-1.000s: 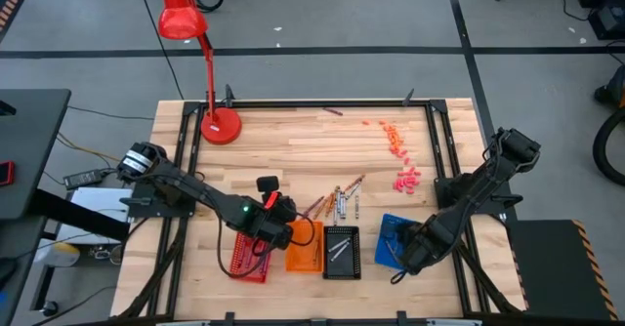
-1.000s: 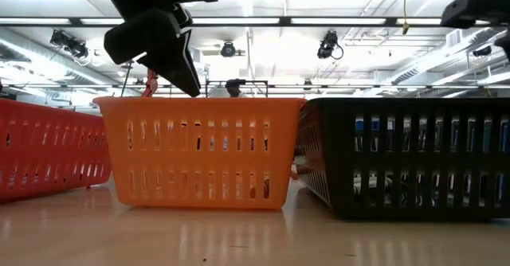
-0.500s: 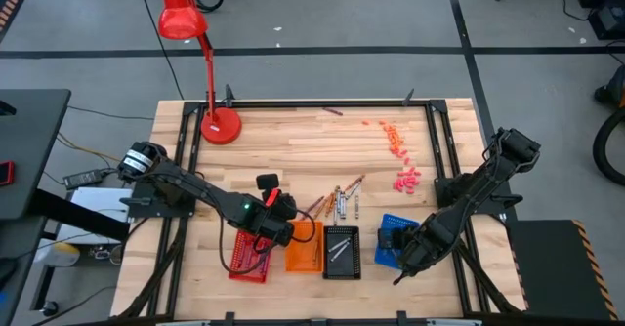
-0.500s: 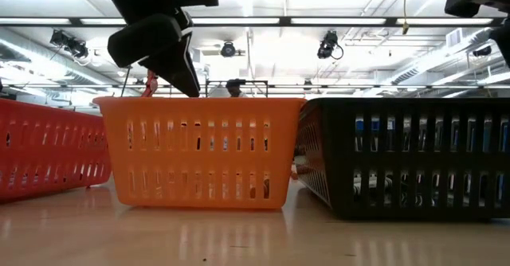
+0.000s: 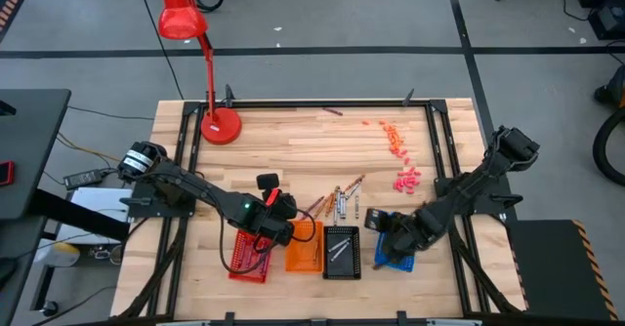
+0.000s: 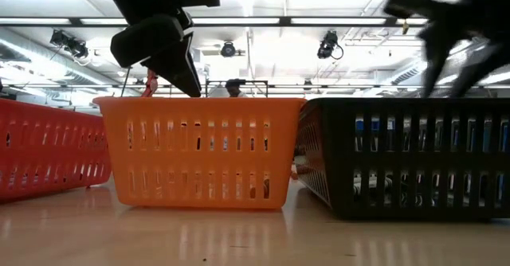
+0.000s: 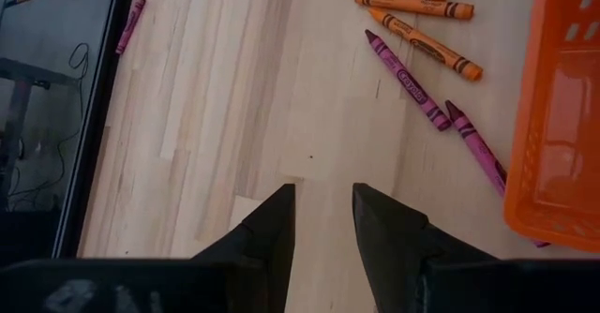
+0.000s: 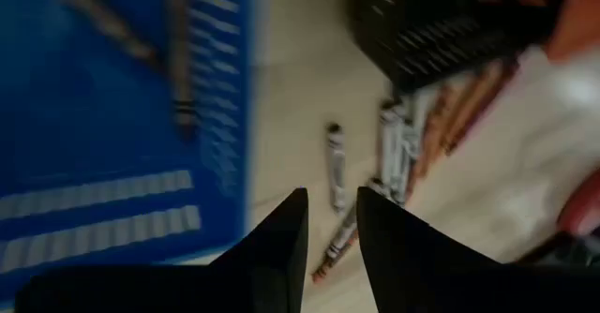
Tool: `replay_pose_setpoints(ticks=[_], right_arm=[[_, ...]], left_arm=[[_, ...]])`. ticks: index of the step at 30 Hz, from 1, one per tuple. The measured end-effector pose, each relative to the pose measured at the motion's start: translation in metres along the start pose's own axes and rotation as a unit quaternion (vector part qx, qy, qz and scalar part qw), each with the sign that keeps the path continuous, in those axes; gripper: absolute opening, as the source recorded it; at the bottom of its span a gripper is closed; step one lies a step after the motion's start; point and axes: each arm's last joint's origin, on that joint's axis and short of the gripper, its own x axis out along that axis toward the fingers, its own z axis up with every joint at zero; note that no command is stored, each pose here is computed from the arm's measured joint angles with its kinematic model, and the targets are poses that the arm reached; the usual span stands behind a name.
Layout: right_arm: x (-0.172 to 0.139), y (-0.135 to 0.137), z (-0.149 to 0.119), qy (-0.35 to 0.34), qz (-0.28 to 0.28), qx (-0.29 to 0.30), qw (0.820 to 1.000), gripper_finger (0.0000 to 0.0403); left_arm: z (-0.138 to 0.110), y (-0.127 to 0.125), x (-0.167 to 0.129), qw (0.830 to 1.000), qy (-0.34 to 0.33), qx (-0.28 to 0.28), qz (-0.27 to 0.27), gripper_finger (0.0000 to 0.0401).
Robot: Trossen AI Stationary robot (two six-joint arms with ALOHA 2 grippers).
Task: Sort crayons
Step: Put the black crayon into the black bin
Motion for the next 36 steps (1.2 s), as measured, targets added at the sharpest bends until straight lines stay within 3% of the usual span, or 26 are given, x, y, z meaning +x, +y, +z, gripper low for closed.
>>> replay_pose_setpoints(ticks=[9,19,29,36], right_arm=[[0.023,-0.037,-0.028,-0.035,0.008,0.113,0.993,0.0098],[0.05,-0.073,-0.073,-0.106,0.007,0.243,0.964,0.0098],[0.088,-0.059,-0.105,-0.138,0.002,0.298,0.945,0.0098],[0.104,-0.049,-0.123,-0.193,0.027,0.35,0.916,0.0097]], left_arm=[[0.0,0.0,0.0,1.0,0.0,0.0,0.0,0.0121],[0.0,0.0,0.0,1.0,0.0,0.0,0.0,0.0121],[0.0,0.0,0.0,1.0,0.0,0.0,0.0,0.0121],[0.0,0.0,0.0,1.0,0.0,0.002,0.0,0.0121]])
